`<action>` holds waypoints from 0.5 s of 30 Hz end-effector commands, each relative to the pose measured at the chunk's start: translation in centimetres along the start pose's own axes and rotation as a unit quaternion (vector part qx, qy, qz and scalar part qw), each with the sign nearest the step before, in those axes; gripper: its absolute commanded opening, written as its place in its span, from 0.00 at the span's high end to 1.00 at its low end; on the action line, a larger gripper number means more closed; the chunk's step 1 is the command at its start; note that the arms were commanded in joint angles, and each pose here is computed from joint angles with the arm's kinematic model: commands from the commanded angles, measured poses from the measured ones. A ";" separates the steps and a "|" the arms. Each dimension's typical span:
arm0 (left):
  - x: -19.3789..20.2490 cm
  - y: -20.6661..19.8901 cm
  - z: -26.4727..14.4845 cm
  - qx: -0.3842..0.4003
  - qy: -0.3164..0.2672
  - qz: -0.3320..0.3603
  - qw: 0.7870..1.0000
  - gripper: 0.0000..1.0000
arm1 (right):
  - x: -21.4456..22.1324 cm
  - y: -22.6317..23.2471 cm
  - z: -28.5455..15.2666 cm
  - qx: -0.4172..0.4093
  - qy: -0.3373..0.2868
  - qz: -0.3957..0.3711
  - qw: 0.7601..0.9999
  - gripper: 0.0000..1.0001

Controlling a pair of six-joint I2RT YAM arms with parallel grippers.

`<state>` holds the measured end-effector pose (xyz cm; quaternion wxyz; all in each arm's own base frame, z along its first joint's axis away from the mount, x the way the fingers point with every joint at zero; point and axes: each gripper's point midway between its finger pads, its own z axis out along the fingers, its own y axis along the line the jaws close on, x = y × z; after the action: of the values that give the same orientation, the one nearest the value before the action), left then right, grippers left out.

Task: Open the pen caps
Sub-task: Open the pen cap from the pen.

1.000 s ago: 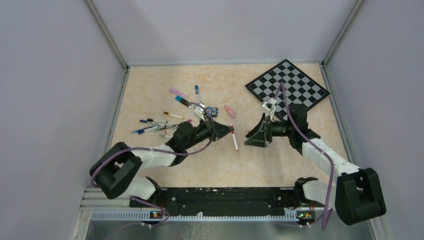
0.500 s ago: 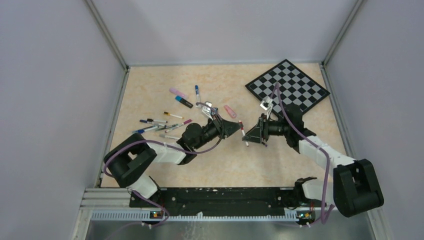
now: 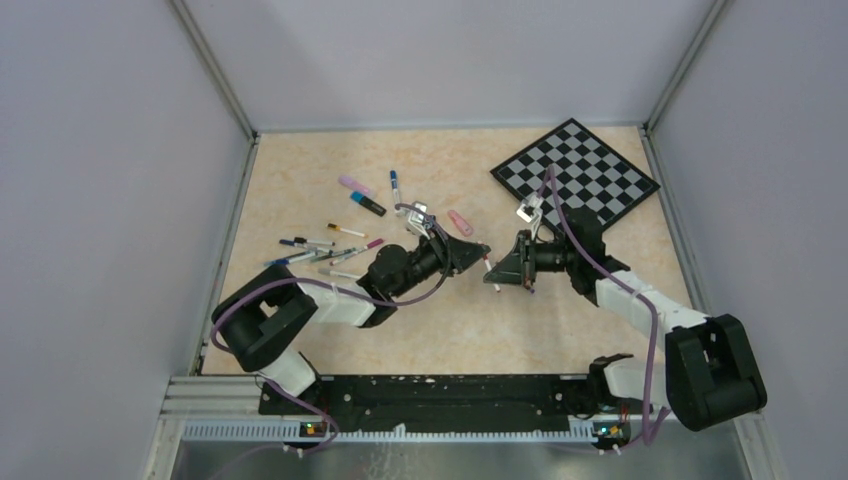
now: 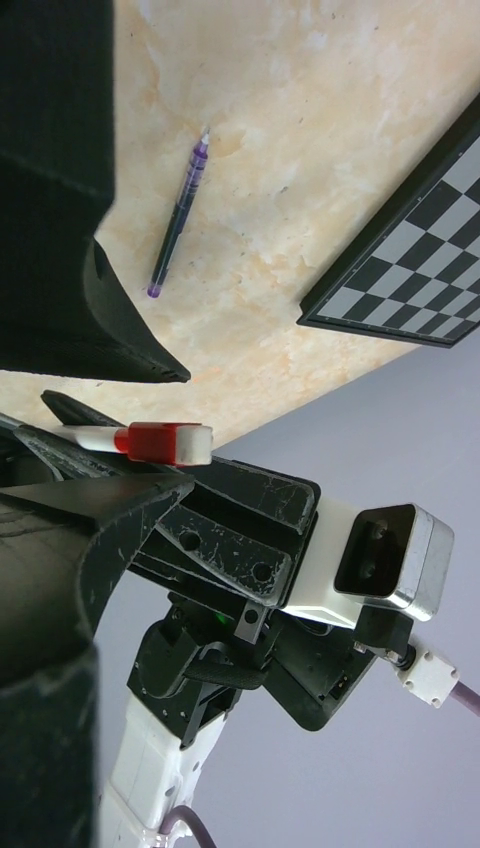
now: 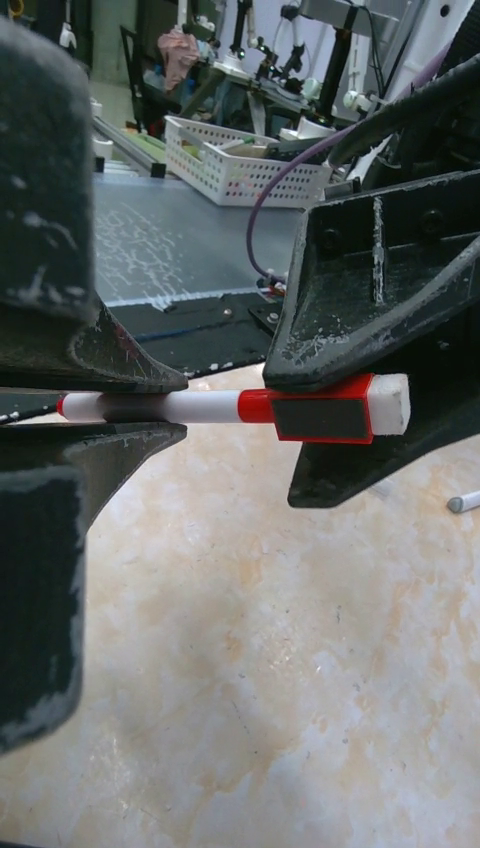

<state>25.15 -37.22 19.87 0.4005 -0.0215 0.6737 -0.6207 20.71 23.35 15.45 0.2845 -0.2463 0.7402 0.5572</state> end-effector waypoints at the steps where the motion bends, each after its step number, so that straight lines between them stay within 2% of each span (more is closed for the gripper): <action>1: -1.3 -2.3 0.7 0.028 -0.013 0.013 0.999 0.57 | -1.3 1.6 0.1 -0.037 -0.006 -0.043 0.998 1.00; 7: -1.4 -2.2 0.9 0.025 -0.014 0.007 1.000 0.60 | -1.2 1.6 0.1 -0.038 -0.006 -0.039 0.999 1.00; 11: -1.6 -2.4 1.1 0.023 -0.015 0.008 1.000 0.66 | -1.1 1.3 0.2 -0.033 -0.004 -0.037 0.999 1.00; 13: -1.7 -2.6 1.2 0.023 -0.017 0.008 1.000 0.74 | -1.0 1.0 0.2 -0.028 -0.002 -0.037 0.999 1.00; 15: -1.9 -2.8 1.2 0.024 -0.018 0.010 1.000 0.88 | -1.0 0.8 0.3 -0.024 -0.001 -0.037 0.999 1.00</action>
<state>25.55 -37.75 20.46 0.3982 -0.0215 0.6755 -0.6202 20.51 23.46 15.65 0.2821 -0.2528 0.7336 0.5642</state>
